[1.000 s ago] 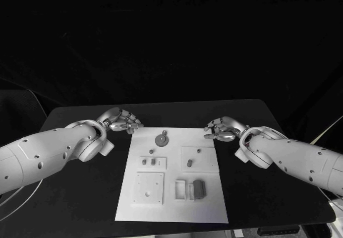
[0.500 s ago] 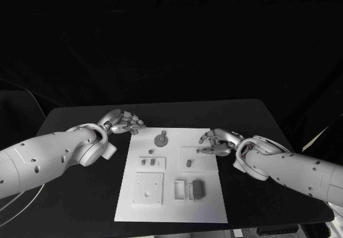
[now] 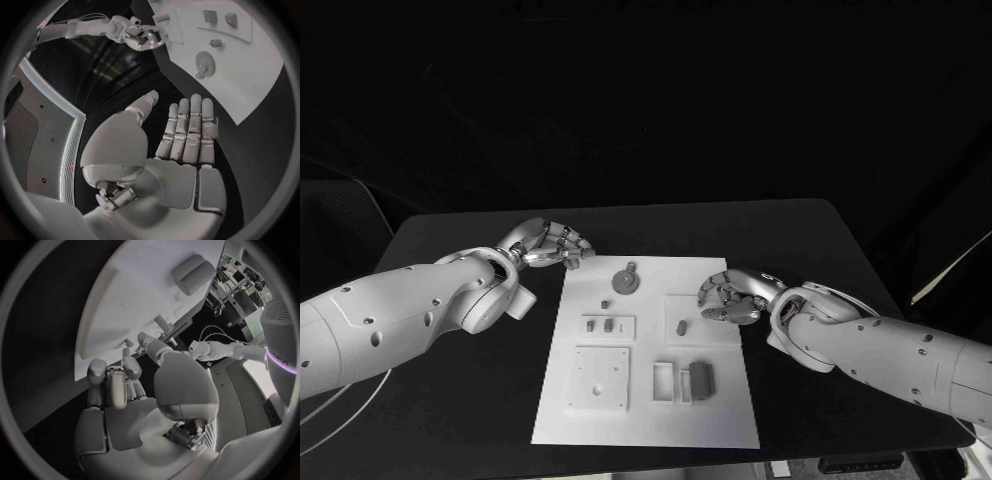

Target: Assemble the parts on the task board

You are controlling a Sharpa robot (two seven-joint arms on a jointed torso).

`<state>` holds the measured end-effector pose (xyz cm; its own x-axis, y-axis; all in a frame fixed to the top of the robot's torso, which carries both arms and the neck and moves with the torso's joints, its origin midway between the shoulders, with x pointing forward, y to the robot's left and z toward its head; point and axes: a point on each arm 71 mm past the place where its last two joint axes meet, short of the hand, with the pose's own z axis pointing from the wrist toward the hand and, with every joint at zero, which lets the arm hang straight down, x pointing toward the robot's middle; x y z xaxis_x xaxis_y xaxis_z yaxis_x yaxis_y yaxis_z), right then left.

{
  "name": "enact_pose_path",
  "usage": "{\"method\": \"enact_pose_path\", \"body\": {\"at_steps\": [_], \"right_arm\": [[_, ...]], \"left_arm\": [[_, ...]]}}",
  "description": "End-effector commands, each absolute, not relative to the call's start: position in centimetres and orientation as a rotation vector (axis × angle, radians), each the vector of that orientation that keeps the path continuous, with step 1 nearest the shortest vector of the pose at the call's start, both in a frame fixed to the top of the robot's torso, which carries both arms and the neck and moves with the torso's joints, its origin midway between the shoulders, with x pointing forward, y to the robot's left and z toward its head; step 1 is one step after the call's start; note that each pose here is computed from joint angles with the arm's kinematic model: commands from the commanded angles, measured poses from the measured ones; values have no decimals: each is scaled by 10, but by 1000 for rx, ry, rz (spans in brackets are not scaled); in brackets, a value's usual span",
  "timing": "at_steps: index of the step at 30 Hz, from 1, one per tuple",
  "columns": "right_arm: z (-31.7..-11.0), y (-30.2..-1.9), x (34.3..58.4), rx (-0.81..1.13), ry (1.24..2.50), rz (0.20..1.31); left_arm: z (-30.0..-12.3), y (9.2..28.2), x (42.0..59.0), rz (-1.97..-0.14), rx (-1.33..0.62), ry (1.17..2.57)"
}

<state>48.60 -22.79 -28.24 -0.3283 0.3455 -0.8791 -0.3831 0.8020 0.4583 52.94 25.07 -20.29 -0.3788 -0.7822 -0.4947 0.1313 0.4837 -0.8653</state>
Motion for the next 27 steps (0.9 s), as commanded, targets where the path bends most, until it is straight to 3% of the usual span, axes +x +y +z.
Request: {"method": "enact_pose_path", "body": {"at_steps": [1,27], "right_arm": [[-284,-227,486,-52,1745,718],[-290,-223,489,-35,1740,706]], "left_arm": [[-201,249,529,-1107,-568,1664],[-202,249,529,-1110,-580,1666]]}}
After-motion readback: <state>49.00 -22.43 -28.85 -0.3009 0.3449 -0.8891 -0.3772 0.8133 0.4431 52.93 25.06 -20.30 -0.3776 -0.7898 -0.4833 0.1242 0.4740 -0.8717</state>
